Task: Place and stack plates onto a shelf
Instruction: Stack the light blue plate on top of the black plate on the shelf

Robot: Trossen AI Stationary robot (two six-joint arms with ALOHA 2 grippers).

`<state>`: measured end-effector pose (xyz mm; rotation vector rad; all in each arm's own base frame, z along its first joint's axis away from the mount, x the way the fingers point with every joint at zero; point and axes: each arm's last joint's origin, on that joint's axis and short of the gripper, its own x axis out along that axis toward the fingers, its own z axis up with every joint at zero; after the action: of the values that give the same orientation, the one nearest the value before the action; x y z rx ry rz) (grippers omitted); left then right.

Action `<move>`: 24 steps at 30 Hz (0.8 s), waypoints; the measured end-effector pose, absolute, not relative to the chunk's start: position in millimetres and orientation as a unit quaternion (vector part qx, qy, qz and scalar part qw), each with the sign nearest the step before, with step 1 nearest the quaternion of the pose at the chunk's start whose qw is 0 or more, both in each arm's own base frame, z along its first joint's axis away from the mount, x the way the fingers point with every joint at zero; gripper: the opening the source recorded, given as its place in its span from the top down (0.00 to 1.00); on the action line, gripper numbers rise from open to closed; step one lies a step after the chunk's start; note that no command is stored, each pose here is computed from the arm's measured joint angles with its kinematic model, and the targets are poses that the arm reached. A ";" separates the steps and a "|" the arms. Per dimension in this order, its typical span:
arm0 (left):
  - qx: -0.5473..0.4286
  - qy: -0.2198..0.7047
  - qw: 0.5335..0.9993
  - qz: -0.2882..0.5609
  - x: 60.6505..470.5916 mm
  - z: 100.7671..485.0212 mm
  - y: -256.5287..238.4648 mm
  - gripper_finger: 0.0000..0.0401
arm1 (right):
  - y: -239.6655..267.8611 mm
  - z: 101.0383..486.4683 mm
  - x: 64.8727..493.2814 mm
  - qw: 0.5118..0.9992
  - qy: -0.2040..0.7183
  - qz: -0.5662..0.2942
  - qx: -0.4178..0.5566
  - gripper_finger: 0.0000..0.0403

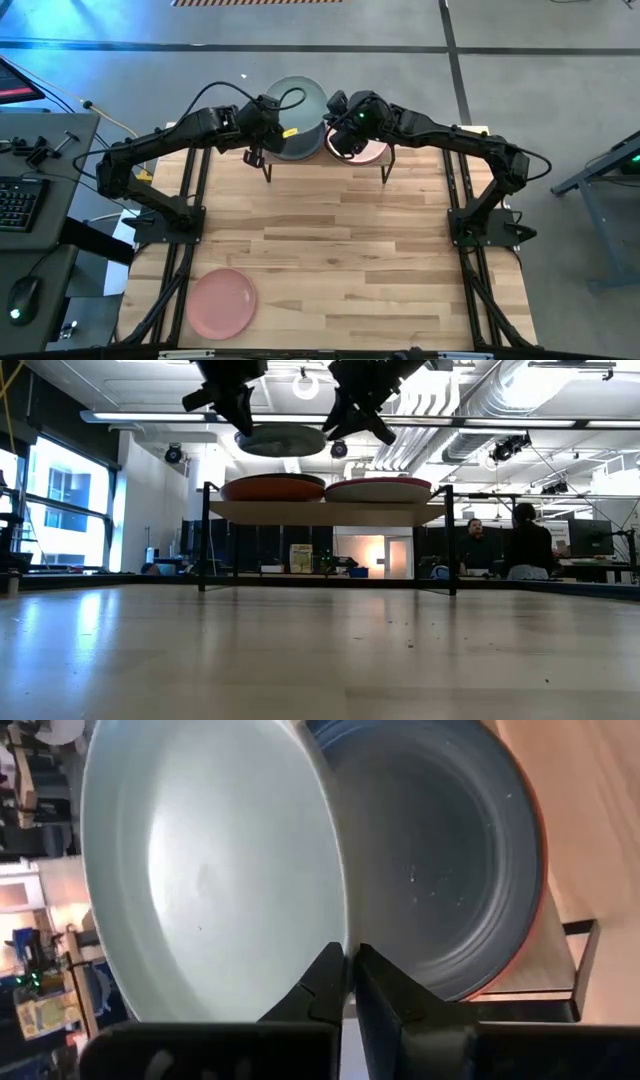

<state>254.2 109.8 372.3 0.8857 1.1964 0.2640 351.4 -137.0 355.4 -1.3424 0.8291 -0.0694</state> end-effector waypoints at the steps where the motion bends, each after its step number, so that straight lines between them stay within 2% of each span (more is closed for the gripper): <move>1: 0.396 0.543 0.730 0.125 254.0 372.3 109.9 0.99 | -137.4 355.2 350.9 0.703 0.380 -0.039 -0.600 0.81; 7: 0.355 0.545 0.745 0.146 251.9 371.3 109.3 1.00 | -141.4 355.5 347.7 0.673 0.431 -0.094 -0.594 0.81; 13: 0.328 0.535 0.767 0.138 252.3 370.6 107.8 1.00 | -142.6 362.3 341.4 0.691 0.422 -0.109 -0.577 0.81; 18: 0.285 0.515 0.800 0.119 253.7 369.7 105.6 1.00 | -141.4 371.6 332.1 0.683 0.430 -0.131 -0.575 0.81; 24: 0.249 0.514 0.815 0.100 262.6 361.1 106.8 1.00 | -137.8 393.0 312.7 0.710 0.408 -0.171 -0.548 0.81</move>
<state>262.6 106.8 361.1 0.5306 1.0967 0.2130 312.7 -137.8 393.0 -1.2148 0.9043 -0.3803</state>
